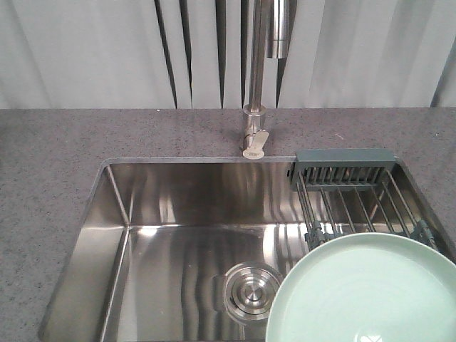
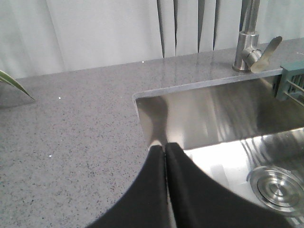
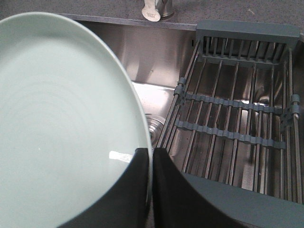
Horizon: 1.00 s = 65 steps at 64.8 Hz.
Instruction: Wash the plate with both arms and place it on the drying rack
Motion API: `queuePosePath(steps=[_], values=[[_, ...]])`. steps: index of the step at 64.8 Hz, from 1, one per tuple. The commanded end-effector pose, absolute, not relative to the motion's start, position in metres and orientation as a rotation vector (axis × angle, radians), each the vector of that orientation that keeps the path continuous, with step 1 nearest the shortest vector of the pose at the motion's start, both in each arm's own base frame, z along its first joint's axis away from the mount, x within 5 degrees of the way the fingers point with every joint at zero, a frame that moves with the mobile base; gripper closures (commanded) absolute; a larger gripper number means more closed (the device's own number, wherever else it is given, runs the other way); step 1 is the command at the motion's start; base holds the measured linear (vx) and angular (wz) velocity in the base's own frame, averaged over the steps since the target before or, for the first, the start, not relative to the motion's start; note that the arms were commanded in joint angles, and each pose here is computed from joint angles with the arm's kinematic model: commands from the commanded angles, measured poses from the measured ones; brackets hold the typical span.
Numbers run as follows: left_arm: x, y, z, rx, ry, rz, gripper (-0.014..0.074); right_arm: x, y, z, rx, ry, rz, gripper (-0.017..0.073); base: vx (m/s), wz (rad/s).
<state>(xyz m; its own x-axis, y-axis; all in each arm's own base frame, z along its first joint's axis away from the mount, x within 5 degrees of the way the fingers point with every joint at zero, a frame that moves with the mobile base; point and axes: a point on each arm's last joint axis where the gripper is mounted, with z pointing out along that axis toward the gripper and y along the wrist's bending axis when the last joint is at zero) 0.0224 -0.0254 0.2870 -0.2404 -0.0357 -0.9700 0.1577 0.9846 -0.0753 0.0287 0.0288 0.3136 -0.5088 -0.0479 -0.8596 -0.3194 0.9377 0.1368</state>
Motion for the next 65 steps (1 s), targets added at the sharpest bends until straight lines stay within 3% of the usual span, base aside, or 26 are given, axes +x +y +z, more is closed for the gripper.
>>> queuePosePath(steps=[1, 20, 37, 52, 65], values=[[0.023, -0.024, 0.301, 0.062, 1.714, -0.18, 0.06, 0.032, 0.029, 0.326, -0.228, 2.011, 0.354, 0.0561, 0.0, 0.0], [0.024, -0.021, 0.308, 0.033, 1.635, -0.157, 0.06, 0.033, 0.029, 0.327, -0.224, 1.998, 0.347, 0.0561, 0.0, 0.0], [0.024, -0.022, 0.305, 0.051, 1.664, -0.173, 0.06, 0.045, 0.024, 0.355, -0.164, 1.842, 0.305, 0.0561, 0.0, 0.0], [0.024, -0.022, 0.304, 0.056, 1.671, -0.177, 0.06, 0.093, 0.024, 0.397, -0.184, 1.928, 0.243, 0.0561, 0.0, 0.0], [0.024, -0.022, 0.304, 0.056, 1.671, -0.177, 0.06, 0.155, 0.03, 0.401, -0.238, 2.101, 0.263, 0.0561, 0.0, 0.0]])
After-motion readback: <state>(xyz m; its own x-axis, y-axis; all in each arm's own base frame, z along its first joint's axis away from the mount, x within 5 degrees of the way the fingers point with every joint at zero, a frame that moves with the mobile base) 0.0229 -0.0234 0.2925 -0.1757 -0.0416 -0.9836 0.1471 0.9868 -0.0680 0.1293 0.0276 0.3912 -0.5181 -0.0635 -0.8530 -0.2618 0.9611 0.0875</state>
